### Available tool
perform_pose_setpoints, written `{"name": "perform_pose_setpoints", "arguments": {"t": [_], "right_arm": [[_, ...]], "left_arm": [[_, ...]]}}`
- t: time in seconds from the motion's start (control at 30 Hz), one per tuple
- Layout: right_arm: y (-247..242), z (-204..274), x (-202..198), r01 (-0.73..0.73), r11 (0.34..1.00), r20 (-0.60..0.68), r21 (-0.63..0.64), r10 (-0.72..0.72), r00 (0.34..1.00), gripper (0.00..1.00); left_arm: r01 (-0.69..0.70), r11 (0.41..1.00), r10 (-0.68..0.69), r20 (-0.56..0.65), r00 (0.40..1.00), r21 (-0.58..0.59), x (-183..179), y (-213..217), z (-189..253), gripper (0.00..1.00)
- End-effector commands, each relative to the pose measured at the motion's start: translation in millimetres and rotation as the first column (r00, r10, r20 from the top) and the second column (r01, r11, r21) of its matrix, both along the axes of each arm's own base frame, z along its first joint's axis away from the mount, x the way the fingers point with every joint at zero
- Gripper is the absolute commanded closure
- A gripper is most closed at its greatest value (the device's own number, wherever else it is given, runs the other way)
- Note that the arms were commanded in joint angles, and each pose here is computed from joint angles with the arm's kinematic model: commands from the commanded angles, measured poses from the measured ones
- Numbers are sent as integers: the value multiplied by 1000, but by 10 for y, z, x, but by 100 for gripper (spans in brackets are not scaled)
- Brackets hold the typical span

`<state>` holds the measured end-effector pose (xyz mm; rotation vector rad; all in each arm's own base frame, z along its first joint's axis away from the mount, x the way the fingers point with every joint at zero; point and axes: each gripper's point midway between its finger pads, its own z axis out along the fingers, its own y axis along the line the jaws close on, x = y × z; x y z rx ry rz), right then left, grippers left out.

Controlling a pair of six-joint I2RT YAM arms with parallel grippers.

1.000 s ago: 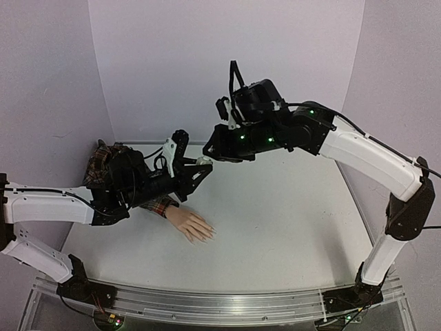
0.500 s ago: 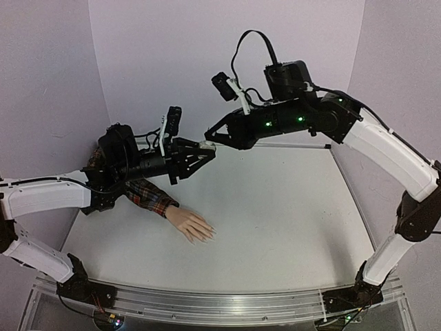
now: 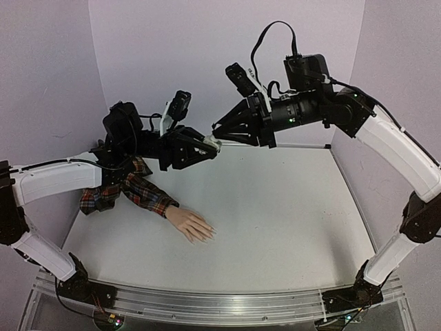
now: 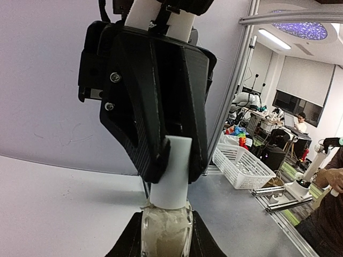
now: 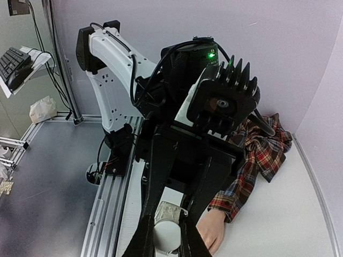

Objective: Paint the nails

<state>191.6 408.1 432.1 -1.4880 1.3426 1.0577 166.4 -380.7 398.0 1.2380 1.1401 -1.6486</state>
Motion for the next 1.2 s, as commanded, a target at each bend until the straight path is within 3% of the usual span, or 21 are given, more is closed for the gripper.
{"name": "perform_pose_setpoints", "arguments": {"t": [0.0,0.13,0.27,0.4,0.57,0.83,0.93,1.07,1.17], "right_arm": [[-46,175,121,71,997,21,16,-72,997,66],[-121,192,468,317,949,-75,1,-316,946,39],[-247,238,750,539,842,-264,15,-517,814,24],[-248,242,960,664,748,-443,1,-595,671,20],[-243,225,1123,762,648,-503,-16,-664,554,23],[-37,195,1102,757,653,-487,-22,-668,562,30],[-14,130,1123,758,651,-491,-39,-674,553,43],[-2,84,1118,759,649,-498,-51,-675,544,48],[20,78,1106,751,658,-498,-52,-669,552,64]], "left_arm": [[-103,993,105,37,994,-58,252,94,308,100],[-275,961,277,89,957,-30,538,76,235,100],[-391,920,391,140,910,-31,748,84,217,100],[-406,913,408,155,900,-41,823,58,255,100],[-399,915,404,154,902,-59,858,17,310,100],[-382,923,385,141,912,-49,895,-46,281,100],[-378,924,382,139,914,-56,887,-45,309,100],[-379,923,385,137,913,-64,883,-37,340,100],[-375,925,381,132,915,-68,874,-35,349,100]]}}
